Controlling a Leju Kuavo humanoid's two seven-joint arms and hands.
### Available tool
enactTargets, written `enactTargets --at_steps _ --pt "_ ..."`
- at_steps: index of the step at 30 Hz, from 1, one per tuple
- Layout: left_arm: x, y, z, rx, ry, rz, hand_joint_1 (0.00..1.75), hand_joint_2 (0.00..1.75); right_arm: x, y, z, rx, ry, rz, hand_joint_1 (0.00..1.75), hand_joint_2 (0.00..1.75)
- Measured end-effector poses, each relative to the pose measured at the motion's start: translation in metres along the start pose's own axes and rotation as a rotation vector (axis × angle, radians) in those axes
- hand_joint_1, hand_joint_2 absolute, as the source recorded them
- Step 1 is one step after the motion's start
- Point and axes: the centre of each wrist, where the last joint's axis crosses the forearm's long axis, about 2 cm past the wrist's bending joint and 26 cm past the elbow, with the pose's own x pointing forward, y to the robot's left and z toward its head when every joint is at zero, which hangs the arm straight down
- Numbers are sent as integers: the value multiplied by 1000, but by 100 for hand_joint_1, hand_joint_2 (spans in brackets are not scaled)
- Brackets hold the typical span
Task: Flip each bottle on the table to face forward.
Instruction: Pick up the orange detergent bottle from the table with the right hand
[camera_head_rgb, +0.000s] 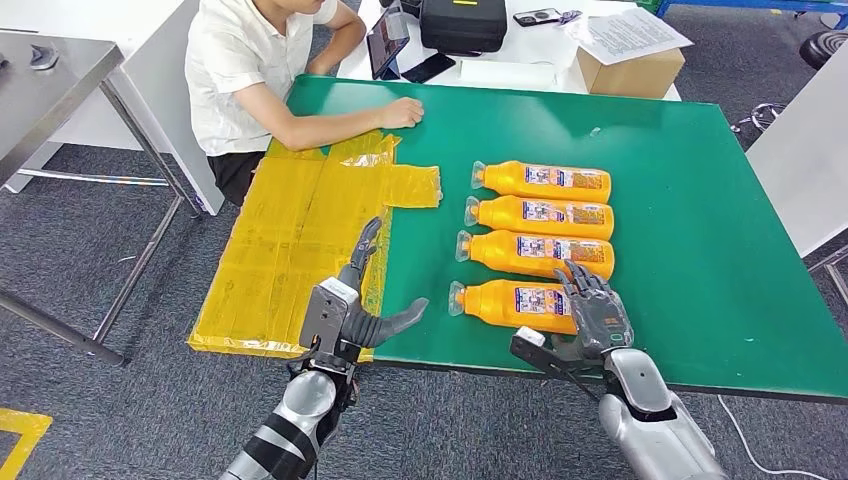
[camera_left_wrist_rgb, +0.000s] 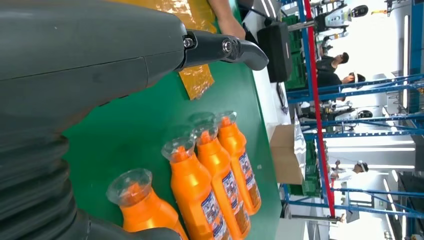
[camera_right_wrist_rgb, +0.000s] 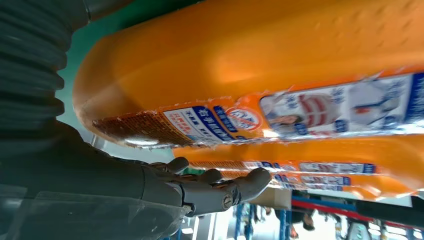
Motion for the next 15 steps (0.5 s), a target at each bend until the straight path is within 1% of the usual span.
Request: enactTargets --at_steps 15 --pt "-1 -2 2 -16 29 10 0 175 -18 2 -5 151 63 -82 0 175"
